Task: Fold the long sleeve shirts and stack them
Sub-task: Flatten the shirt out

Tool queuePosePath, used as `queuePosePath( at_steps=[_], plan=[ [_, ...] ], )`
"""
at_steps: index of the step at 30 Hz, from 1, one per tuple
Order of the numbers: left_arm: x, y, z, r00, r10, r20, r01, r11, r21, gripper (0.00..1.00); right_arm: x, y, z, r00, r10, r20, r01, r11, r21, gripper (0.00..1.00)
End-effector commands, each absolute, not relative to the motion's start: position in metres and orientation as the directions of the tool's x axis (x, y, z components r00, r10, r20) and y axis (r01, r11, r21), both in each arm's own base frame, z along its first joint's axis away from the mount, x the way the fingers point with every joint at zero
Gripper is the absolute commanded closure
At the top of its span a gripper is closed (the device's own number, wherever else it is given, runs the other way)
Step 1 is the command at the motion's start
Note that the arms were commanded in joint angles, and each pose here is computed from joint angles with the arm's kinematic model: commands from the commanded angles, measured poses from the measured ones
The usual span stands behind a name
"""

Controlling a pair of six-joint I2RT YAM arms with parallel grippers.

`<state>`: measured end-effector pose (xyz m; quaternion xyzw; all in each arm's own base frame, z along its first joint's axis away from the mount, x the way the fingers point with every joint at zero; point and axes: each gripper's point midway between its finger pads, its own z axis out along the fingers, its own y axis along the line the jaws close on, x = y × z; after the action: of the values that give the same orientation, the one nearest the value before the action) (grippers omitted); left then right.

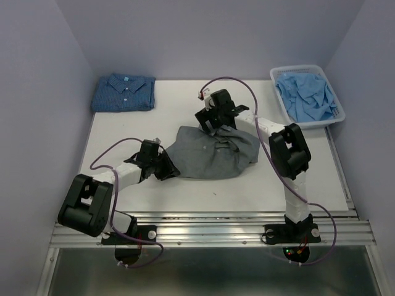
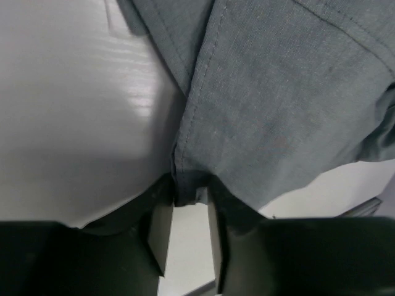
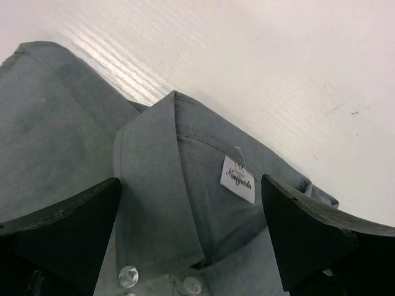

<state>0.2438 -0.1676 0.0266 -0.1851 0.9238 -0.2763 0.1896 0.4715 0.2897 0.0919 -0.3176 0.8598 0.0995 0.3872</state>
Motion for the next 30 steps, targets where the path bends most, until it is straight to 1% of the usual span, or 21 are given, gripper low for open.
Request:
queuePosePath(
  at_steps=[1,2,3,4,6,7,8,9,12,13,14,15,16,17,19,20,22,23,25,26,30],
  plan=[
    [0.256,-0.190,0.038,-0.870,-0.415,-0.266,-0.165,0.754,-0.636,0.73,0.483,0.296,0.099,-0.471,-0.485,-0.737,-0.640,0.763,-0.093,0.00],
    [0.259,-0.192,0.040,-0.869,-0.414,-0.272,-0.156,0.749,-0.644,0.82,0.482,0.293,0.089,-0.492,-0.491,-0.719,-0.630,0.771,-0.095,0.02],
    [0.262,-0.195,0.043,-0.868,-0.414,-0.272,-0.151,0.744,-0.651,1.00,0.482,0.292,0.086,-0.503,-0.494,-0.709,-0.626,0.774,-0.095,0.12],
    [0.270,-0.198,0.051,-0.864,-0.413,-0.287,-0.134,0.739,-0.661,1.00,0.483,0.292,0.089,-0.505,-0.492,-0.710,-0.623,0.776,-0.094,0.25],
    [0.276,-0.201,0.063,-0.857,-0.409,-0.314,-0.104,0.733,-0.672,1.00,0.486,0.292,0.099,-0.521,-0.448,-0.726,-0.585,0.807,-0.078,0.58],
    [0.282,-0.203,0.078,-0.841,-0.418,-0.344,-0.081,0.726,-0.683,1.00,0.490,0.287,0.107,-0.523,-0.430,-0.736,-0.551,0.829,-0.093,0.82],
    [0.283,-0.203,0.085,-0.834,-0.421,-0.356,-0.072,0.724,-0.686,1.00,0.496,0.284,0.121,-0.524,-0.386,-0.759,-0.499,0.862,-0.093,0.92],
    [0.285,-0.199,0.091,-0.821,-0.433,-0.373,-0.077,0.730,-0.679,1.00,0.500,0.280,0.145,-0.506,-0.349,-0.789,-0.459,0.883,-0.097,0.99],
    [0.296,-0.192,0.132,-0.756,-0.467,-0.459,-0.038,0.731,-0.681,1.00,0.507,0.260,0.198,-0.457,-0.239,-0.857,-0.306,0.947,-0.100,0.99],
    [0.297,-0.182,0.137,-0.733,-0.477,-0.485,-0.061,0.757,-0.651,1.00,0.501,0.250,0.230,-0.423,-0.175,-0.889,-0.252,0.965,-0.070,0.99],
    [0.303,-0.179,0.168,-0.685,-0.495,-0.535,-0.026,0.750,-0.660,1.00,0.501,0.236,0.245,-0.406,-0.135,-0.904,-0.203,0.978,-0.055,0.99],
    [0.306,-0.169,0.177,-0.651,-0.509,-0.563,-0.051,0.770,-0.636,1.00,0.501,0.216,0.254,-0.394,-0.071,-0.916,-0.110,0.993,-0.030,0.99],
    [0.310,-0.165,0.212,-0.592,-0.517,-0.618,-0.005,0.769,-0.639,1.00,0.492,0.198,0.290,-0.334,-0.016,-0.942,-0.059,0.998,0.004,0.99],
    [0.312,-0.161,0.227,-0.560,-0.521,-0.644,0.006,0.775,-0.632,1.00,0.487,0.180,0.305,-0.297,0.033,-0.954,0.018,0.999,0.029,0.99],
    [0.317,-0.144,0.254,-0.477,-0.545,-0.690,-0.023,0.792,-0.610,1.00,0.478,0.141,0.331,-0.240,0.088,-0.967,0.123,0.991,0.059,0.99],
    [0.318,-0.139,0.287,-0.414,-0.560,-0.718,0.005,0.787,-0.617,1.00,0.463,0.117,0.356,-0.182,0.119,-0.976,0.182,0.980,0.085,0.99],
    [0.322,-0.117,0.314,-0.308,-0.590,-0.746,-0.050,0.793,-0.607,1.00,0.447,0.086,0.382,-0.115,0.146,-0.983,0.257,0.960,0.112,0.99],
    [0.323,-0.109,0.341,-0.244,-0.609,-0.755,-0.043,0.785,-0.619,1.00,0.439,0.066,0.394,-0.080,0.156,-0.984,0.302,0.945,0.126,0.99],
    [0.323,-0.089,0.368,-0.149,-0.622,-0.769,-0.087,0.782,-0.617,1.00,0.408,0.034,0.433,0.017,0.164,-0.986,0.368,0.916,0.159,0.99],
    [0.321,-0.081,0.397,-0.087,-0.634,-0.768,-0.076,0.773,-0.630,1.00,0.398,0.027,0.446,0.046,0.160,-0.986,0.379,0.911,0.165,0.99],
    [0.313,-0.055,0.455,0.068,-0.645,-0.761,-0.078,0.757,-0.648,1.00,0.355,0.006,0.495,0.158,0.153,-0.976,0.377,0.904,0.203,0.99]
  ],
)
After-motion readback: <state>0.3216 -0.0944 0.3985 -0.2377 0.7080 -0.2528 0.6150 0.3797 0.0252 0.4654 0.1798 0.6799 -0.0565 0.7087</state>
